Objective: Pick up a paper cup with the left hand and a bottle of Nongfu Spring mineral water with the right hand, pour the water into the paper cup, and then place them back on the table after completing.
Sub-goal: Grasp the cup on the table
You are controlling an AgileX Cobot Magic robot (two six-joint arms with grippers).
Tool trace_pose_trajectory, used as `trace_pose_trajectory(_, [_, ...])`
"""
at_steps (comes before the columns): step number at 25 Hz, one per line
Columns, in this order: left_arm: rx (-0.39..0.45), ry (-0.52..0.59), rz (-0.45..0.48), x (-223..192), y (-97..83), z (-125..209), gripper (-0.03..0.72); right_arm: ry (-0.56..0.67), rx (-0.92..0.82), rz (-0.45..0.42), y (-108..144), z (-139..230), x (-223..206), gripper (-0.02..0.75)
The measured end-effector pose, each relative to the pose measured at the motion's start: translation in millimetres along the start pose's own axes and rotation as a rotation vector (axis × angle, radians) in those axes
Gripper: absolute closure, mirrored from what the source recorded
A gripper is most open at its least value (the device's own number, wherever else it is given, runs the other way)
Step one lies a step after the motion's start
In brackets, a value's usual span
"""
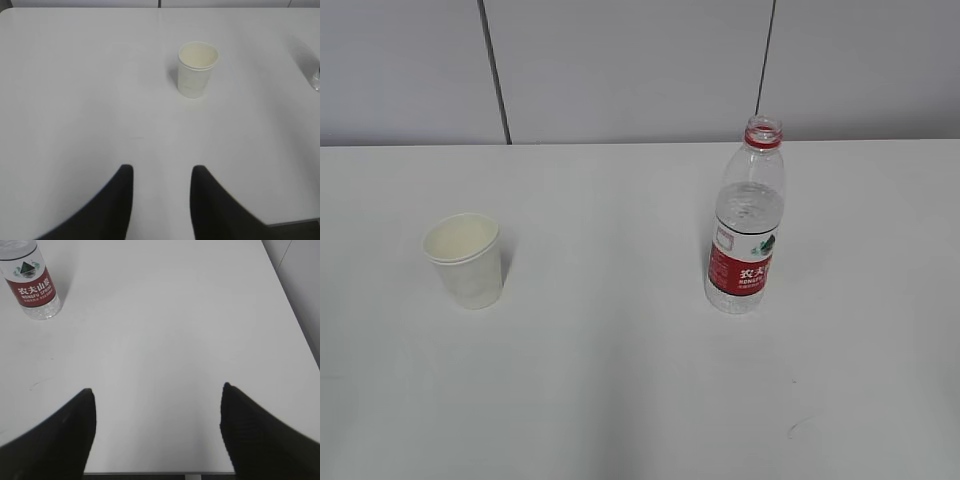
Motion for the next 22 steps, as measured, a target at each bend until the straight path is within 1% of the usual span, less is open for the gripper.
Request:
trace_pose_trajectory(7, [-0.003, -0.003, -0.006, 0.0, 0.8, -0.4, 0.440, -0.015, 0.000, -0.001, -0.3, -3.6, 0.3, 0.166])
trace_pose_trajectory(13, [-0.011, -0.021, -0.016, 0.6, 2.0, -3.0, 0.440, -0.074, 0.010, -0.001, -4.9, -39.7, -3.3, 0.166])
trace_pose_trajectory(14, [-0.017, -0.043, -0.022, 1.9, 2.6, -6.3, 0.440, -0.073, 0.014, -0.004, -5.3, -46.7, -6.3, 0.166])
trace_pose_trajectory(16, [-0.039, -0.123, -0.036, 4.5, 3.6, -18.9, 0.440, -0.074, 0.023, -0.009, -5.6, -59.9, -14.0, 0.166])
trace_pose_trajectory(19, [-0.080, -0.215, -0.059, 0.7, 2.8, -40.4, 0.444, -0.108, 0.034, -0.018, -4.5, -81.6, -30.1, 0.166])
trace_pose_trajectory(22, [-0.101, -0.219, -0.055, -16.9, -3.5, -58.8, 0.447, -0.173, 0.016, -0.029, -2.1, -104.1, -48.0, 0.166])
Point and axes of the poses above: a point on each arm's last joint axis where the gripper is mounted, x pointing back along that axis away from the gripper, y along the wrist's bending axis when the last joint is at zero, z = x × y, the point moved 4 cm from there along -x, pointing out along that axis toward the gripper, and after that the axes turned 11 degrees about x, right-handed, at the moved point
